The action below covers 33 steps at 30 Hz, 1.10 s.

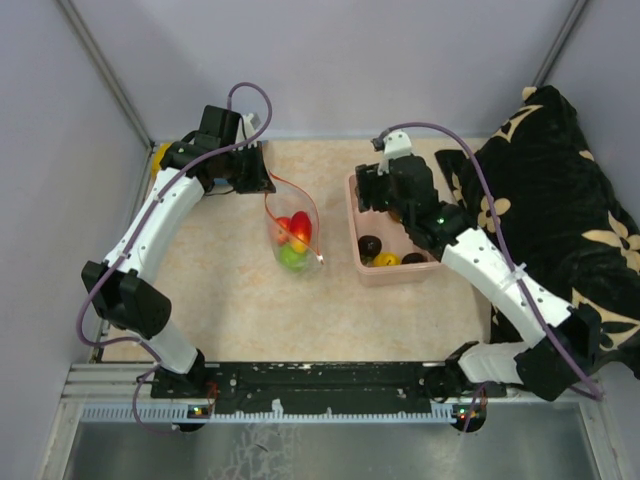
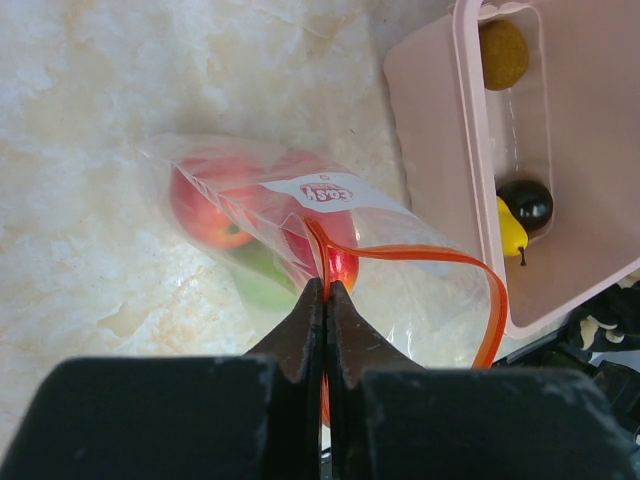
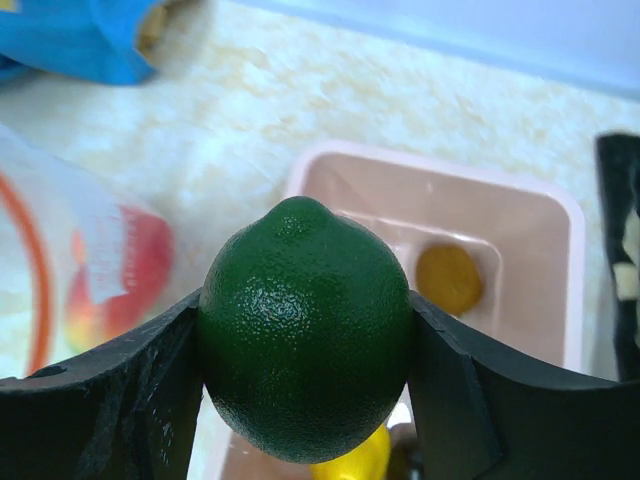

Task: Place the food in the zip-top bag and seal the zipper
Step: Place the fake fruit in the zipper food storage bag.

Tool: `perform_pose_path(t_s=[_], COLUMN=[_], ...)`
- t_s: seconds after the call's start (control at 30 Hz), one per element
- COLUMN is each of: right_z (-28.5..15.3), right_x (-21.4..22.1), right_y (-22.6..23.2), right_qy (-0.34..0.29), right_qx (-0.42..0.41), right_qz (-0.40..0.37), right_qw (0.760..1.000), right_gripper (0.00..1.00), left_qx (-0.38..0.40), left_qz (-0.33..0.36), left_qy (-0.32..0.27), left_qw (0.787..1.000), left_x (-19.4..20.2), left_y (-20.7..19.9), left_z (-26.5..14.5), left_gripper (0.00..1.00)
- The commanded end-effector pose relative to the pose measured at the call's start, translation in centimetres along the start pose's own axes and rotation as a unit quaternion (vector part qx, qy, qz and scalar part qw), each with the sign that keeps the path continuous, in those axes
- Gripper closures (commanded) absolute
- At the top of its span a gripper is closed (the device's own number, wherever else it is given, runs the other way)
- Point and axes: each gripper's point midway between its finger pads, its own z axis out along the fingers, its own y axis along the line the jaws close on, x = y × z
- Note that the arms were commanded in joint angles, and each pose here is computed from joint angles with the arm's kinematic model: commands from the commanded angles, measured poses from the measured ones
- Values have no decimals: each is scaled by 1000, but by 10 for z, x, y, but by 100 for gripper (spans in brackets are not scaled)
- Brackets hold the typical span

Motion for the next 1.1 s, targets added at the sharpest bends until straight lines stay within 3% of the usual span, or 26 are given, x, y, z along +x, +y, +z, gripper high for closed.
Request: perform_pose_path(t_s=[0.0, 0.3, 0.5, 1.07], right_z=[-34, -63, -63, -4], right_x=[-78, -96, -95, -40], right_y=[41, 133, 176, 200], right_qy=[-130, -207, -226, -188], right_qx=[-87, -222, -275, -265], right_qz=[-7, -42, -43, -33], right_qw=[988, 952, 934, 945], right_gripper=[56, 56, 55, 48], left_qx=[12, 16, 20, 30], left_qz=[4, 4, 2, -1], left_qy=[-6, -9, -9, -9], left_qw=[1000, 1000, 1000, 999], left_x=[-4, -5, -3, 0], left_y=[-5, -7, -8, -11], left_z=[-2, -5, -7, -8], left_gripper=[100, 100, 100, 100])
